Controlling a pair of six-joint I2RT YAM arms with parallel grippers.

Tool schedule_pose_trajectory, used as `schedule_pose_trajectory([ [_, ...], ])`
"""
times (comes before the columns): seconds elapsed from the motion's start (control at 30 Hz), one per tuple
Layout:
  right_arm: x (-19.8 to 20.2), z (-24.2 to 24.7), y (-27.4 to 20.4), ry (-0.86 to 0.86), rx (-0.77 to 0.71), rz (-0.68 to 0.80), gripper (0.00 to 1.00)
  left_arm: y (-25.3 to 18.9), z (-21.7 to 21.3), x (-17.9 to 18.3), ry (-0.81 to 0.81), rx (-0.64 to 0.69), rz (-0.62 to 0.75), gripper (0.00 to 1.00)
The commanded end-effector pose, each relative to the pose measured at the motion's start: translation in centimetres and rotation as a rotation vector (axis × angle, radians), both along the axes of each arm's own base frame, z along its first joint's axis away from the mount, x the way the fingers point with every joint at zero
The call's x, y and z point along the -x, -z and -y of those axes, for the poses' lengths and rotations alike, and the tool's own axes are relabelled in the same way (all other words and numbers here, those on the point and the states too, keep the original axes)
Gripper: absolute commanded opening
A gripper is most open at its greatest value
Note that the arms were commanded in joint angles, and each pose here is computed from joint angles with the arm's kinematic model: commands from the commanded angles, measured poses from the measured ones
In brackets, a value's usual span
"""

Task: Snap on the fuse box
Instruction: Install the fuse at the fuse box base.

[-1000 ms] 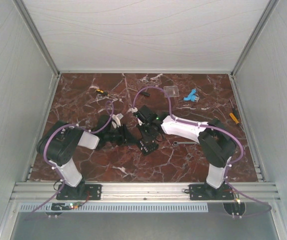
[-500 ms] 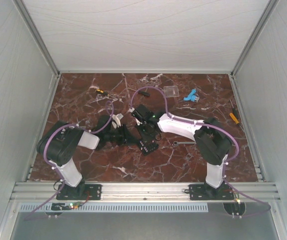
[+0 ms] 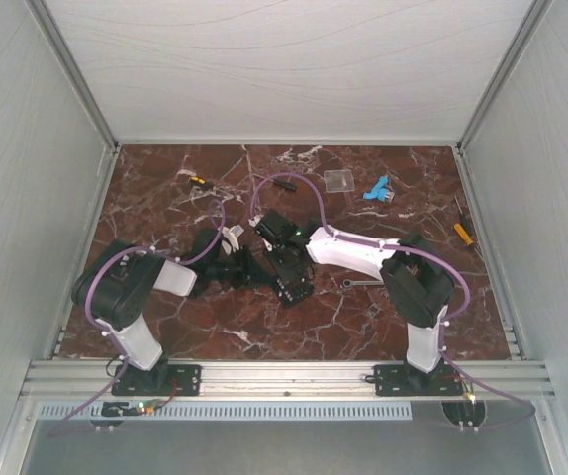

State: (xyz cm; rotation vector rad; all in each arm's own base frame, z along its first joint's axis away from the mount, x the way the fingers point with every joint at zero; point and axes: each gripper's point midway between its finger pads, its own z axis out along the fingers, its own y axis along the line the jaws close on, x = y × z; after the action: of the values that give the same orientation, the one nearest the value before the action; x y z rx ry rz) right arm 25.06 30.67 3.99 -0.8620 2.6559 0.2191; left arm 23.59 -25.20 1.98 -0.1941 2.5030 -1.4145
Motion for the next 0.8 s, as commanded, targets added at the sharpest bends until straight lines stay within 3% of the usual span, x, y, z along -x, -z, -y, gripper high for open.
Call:
schedule_pose_trajectory([
  [0.0, -0.4, 0.6, -1.1, -0.009, 0.027, 0.057, 0.17, -1.0, 0.6, 0.1, 0.022, 0.022, 0.029, 0.29],
  [0.17, -1.2, 0.3, -3.4, 0.007, -0.016, 0.117, 0.25, -1.1, 0.5, 0.1, 0.018, 0.023, 0.031, 0.29],
  [0.3, -1.6, -0.1, -4.4, 0.014, -0.046, 0.148, 0.25, -1.1, 0.6, 0.1, 0.018, 0.024, 0.027, 0.29],
  [0.6, -1.3, -0.5, -2.9, -0.02, -0.038, 0.106, 0.11, -1.1, 0.6, 0.0, 0.018, 0.024, 0.027, 0.29],
  [0.77, -1.1, -0.7, -2.2, -0.034, -0.035, 0.086, 0.09, -1.1, 0.6, 0.0, 0.018, 0.022, 0.024, 0.29],
])
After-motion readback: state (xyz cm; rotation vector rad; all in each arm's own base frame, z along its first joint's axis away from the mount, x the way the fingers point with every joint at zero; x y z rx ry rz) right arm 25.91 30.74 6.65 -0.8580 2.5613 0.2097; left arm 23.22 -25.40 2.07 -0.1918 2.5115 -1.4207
